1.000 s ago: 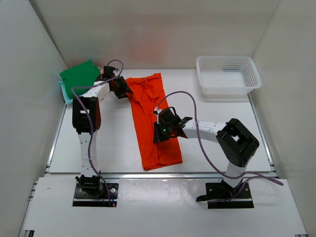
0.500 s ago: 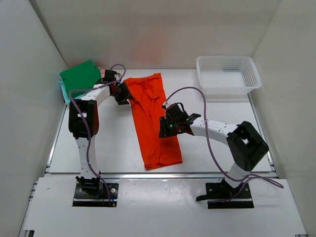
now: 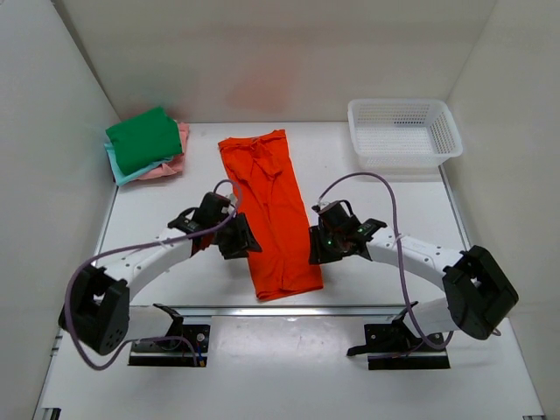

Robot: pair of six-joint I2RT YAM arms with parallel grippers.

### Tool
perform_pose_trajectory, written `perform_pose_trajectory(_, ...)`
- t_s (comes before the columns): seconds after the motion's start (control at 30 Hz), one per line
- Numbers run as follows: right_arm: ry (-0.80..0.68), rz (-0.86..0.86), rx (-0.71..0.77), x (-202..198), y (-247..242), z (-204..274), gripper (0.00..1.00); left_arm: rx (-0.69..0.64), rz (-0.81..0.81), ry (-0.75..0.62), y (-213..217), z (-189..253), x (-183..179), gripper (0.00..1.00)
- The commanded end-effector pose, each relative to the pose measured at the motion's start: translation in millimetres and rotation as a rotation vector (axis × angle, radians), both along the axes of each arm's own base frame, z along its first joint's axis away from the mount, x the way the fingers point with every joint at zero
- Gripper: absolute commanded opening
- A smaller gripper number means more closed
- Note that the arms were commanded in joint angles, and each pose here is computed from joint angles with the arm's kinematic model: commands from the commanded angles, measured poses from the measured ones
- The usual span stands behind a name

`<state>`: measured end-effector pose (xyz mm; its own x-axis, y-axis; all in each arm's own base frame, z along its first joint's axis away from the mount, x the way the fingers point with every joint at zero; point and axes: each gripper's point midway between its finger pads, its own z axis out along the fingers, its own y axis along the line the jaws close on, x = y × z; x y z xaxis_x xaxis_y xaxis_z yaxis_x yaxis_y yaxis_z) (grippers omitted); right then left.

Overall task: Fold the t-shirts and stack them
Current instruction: Rotate the tshirt 90 degrees, then grab the bottom of the folded rectangular tshirt with both arms

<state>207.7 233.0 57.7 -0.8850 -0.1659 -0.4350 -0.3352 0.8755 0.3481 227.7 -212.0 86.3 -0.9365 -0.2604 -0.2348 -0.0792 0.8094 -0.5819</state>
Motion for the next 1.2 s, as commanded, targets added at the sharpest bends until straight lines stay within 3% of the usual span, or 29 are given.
perform_pose_trajectory(0.0, -0.001, -0.081, -0.013, -4.9, -15.8, 4.3, 0.29, -0.001, 0.087, 0.002, -1.3, -0.9, -16.8, 0.58)
perform_pose_trajectory(0.33, 0.063, -0.11, -0.036, -22.5, -29.3, -15.0, 0.35, 0.039, 0.046, 0.123, -21.1, -37.2, -69.5, 0.61)
perform_pose_trajectory(0.7, 0.159, -0.068, 0.011, -52.7, -5.2, -33.9, 0.35, 0.066, -0.011, 0.226, -35.9, -61.8, -116.7, 0.61)
perform_pose_trajectory(0.77, 0.18, -0.063, 0.02, -60.1, -2.9, -37.8, 0.23, 0.061, 0.002, 0.223, -30.6, -64.3, -121.6, 0.61)
perform_pose_trajectory(0.83, 0.201, -0.069, 0.036, -67.3, -0.8, -39.2, 0.05, 0.077, 0.002, 0.228, -25.4, -71.7, -125.2, 0.56)
perform_pose_trajectory(0.87, 0.213, -0.077, 0.041, -71.9, -2.7, -41.6, 0.0, 0.086, -0.005, 0.228, -23.6, -74.2, -125.4, 0.51)
perform_pose_trajectory(0.93, 0.213, -0.073, 0.071, -77.5, 1.0, -39.6, 0.0, 0.109, -0.006, 0.235, -17.7, -81.0, -126.1, 0.26)
perform_pose_trajectory(1.0, 0.222, -0.065, 0.084, -83.9, 2.6, -39.1, 0.01, 0.131, -0.019, 0.227, -12.7, -82.2, -124.0, 0.13)
perform_pose_trajectory(1.17, 0.257, -0.023, 0.075, -96.9, 9.0, -41.3, 0.0, 0.155, 0.024, 0.221, 9.1, -81.8, -116.1, 0.13)
